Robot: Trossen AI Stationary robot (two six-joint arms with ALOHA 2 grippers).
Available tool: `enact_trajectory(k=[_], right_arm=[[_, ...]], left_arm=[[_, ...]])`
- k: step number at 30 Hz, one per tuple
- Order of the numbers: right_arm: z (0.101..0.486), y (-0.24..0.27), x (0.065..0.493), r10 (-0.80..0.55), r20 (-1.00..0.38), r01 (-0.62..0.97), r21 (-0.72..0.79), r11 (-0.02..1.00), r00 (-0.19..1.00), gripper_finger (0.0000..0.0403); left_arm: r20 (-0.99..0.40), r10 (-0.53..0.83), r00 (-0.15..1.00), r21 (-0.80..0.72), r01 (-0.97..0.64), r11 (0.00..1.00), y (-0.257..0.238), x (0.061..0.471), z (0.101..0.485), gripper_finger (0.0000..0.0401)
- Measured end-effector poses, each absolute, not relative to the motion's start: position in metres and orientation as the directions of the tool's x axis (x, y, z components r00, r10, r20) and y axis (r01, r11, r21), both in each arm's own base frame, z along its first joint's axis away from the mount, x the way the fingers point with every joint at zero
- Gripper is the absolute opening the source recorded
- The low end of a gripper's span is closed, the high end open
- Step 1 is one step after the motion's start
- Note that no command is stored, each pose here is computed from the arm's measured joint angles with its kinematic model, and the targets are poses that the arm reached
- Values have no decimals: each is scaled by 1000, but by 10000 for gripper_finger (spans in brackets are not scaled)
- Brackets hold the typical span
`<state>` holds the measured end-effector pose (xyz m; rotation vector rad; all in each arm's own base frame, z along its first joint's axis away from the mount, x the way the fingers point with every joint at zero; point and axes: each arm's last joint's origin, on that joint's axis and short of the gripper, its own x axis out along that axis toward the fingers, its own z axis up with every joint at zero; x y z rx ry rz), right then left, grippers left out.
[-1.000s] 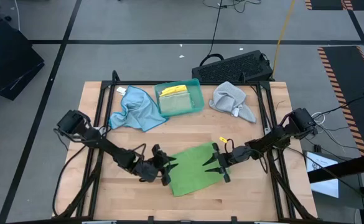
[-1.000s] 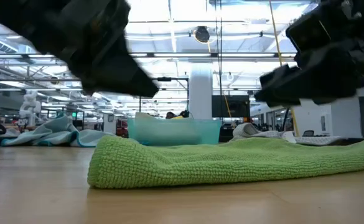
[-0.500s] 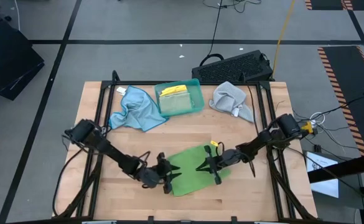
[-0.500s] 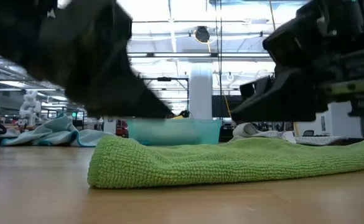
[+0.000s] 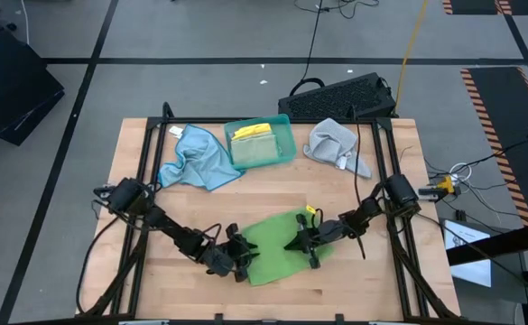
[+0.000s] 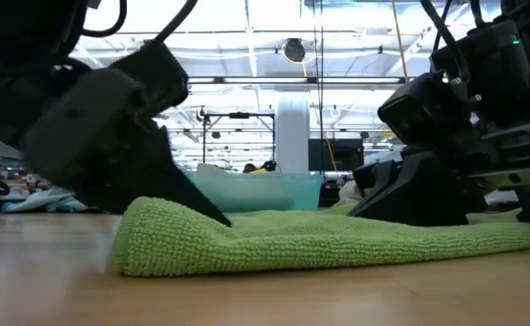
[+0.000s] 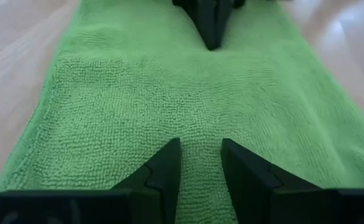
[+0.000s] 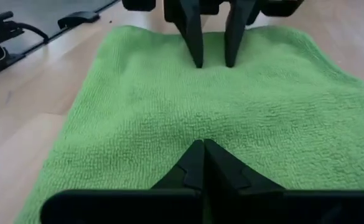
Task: Fold microfiber towels
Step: Fold the green microfiber cloth
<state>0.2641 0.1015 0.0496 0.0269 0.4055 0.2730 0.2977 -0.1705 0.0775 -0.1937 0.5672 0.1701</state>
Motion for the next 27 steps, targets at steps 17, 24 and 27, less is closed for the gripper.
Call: enact_trajectory(k=[17,24,27], right_arm=[[94,111,242,520,-289,-497,154,854,804,1],[79,120,232,494,-348,-478,137,867,797,1],[71,121,230,491,-378,-477,138,868,785,2]], left_arm=[[-353,72,933,-164,-137,977,-185,317,144,122],[-402,39,915,-112,-92,989,-199,345,130,122],[-452,9,892,-143,-82,986,-200,349,114,122]])
